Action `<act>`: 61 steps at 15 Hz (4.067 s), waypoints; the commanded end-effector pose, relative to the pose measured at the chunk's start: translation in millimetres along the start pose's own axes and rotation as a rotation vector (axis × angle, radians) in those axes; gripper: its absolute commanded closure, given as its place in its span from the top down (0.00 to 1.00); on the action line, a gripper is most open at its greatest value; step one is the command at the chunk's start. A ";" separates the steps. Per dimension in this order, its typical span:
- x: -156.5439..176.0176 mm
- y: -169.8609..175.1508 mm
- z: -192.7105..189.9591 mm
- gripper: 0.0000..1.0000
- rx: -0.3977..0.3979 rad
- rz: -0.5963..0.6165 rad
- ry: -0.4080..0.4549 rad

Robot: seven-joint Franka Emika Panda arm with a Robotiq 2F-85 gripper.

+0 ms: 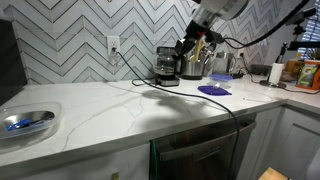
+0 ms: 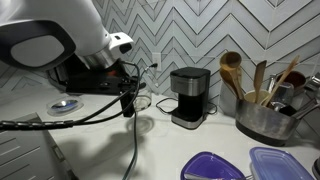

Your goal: Pick up the carafe and slot it onto the coffee drip pan of the coffee machine

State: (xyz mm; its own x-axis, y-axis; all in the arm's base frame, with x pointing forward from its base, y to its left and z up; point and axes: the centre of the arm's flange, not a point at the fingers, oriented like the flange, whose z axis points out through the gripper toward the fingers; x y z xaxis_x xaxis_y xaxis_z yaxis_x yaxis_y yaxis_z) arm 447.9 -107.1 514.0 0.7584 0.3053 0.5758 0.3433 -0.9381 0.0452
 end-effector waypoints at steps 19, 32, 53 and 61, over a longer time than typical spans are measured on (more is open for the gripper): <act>2.8 97.3 71.5 0.07 -0.130 0.383 -0.055; 36.0 127.9 103.0 0.07 -0.221 0.430 -0.068; 64.1 136.6 148.8 0.07 -0.285 0.445 -0.033; 60.4 131.4 153.6 0.93 -0.272 0.442 -0.051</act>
State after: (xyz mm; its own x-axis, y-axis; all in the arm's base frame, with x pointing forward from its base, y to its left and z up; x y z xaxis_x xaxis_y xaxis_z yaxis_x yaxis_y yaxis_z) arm 622.6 -183.2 434.5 0.8264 -0.1348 0.5467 -0.1686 -0.9856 0.0118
